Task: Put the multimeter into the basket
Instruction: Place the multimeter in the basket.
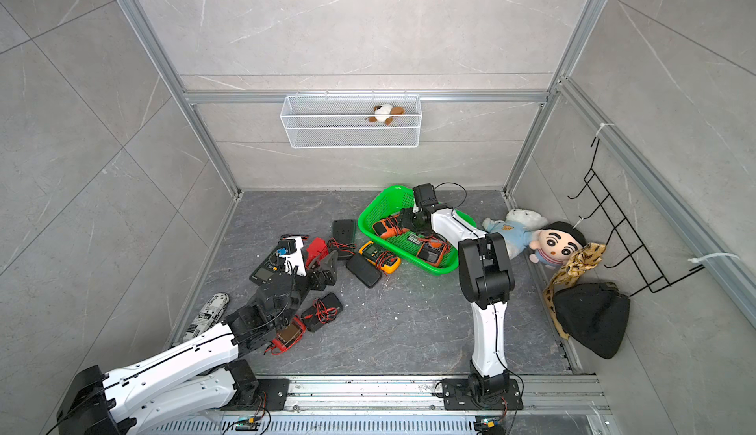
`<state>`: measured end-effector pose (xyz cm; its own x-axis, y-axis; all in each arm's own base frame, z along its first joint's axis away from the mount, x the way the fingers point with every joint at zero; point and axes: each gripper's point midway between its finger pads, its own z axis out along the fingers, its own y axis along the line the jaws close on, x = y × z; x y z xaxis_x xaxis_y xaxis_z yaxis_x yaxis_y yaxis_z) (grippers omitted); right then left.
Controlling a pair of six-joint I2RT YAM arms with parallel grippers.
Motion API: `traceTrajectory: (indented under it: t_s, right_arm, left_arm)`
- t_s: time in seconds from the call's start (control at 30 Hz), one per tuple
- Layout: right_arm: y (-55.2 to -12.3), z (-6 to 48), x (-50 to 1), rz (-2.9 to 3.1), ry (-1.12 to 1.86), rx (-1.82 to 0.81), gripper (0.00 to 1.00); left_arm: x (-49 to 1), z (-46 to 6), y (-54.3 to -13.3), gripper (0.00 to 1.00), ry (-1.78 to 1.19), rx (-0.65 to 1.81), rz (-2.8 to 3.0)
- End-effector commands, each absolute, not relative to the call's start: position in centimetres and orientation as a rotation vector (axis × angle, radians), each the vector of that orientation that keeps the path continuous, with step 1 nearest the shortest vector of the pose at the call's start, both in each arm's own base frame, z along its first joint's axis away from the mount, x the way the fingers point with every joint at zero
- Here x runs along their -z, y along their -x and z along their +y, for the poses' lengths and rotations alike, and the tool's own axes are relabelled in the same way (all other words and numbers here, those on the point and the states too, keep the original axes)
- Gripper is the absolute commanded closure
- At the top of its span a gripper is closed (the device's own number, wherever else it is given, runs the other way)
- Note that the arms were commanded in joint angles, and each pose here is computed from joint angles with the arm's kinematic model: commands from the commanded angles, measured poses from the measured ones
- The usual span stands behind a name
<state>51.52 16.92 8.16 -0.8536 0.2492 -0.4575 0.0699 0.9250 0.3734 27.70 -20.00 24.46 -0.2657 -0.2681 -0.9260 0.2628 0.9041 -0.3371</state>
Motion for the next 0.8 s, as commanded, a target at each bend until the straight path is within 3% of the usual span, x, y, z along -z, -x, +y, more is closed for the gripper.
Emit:
traceTrajectory:
  t_s: [0.0, 0.33, 0.5, 0.77]
  right_arm:
    - [-51.5, 15.9, -8.1, 2.558, -0.413, -0.477, 0.00]
    - [-53.4, 16.7, -5.8, 2.542, -0.545, -0.523, 0.02]
    - [-54.6, 17.0, -4.7, 2.569, -0.500, -0.490, 0.18]
    - [-56.4, 19.2, -5.4, 2.558, -0.268, -0.571, 0.53]
  left_arm:
    - [-25.2, -19.7, -28.0, 0.02, 0.053, 0.505, 1.748]
    - [-24.6, -20.0, -28.3, 0.02, 0.049, 0.491, 1.764]
    - [-24.6, -19.9, -28.3, 0.02, 0.050, 0.487, 1.764]
    - [-24.5, -19.8, -28.4, 0.02, 0.050, 0.475, 1.767]
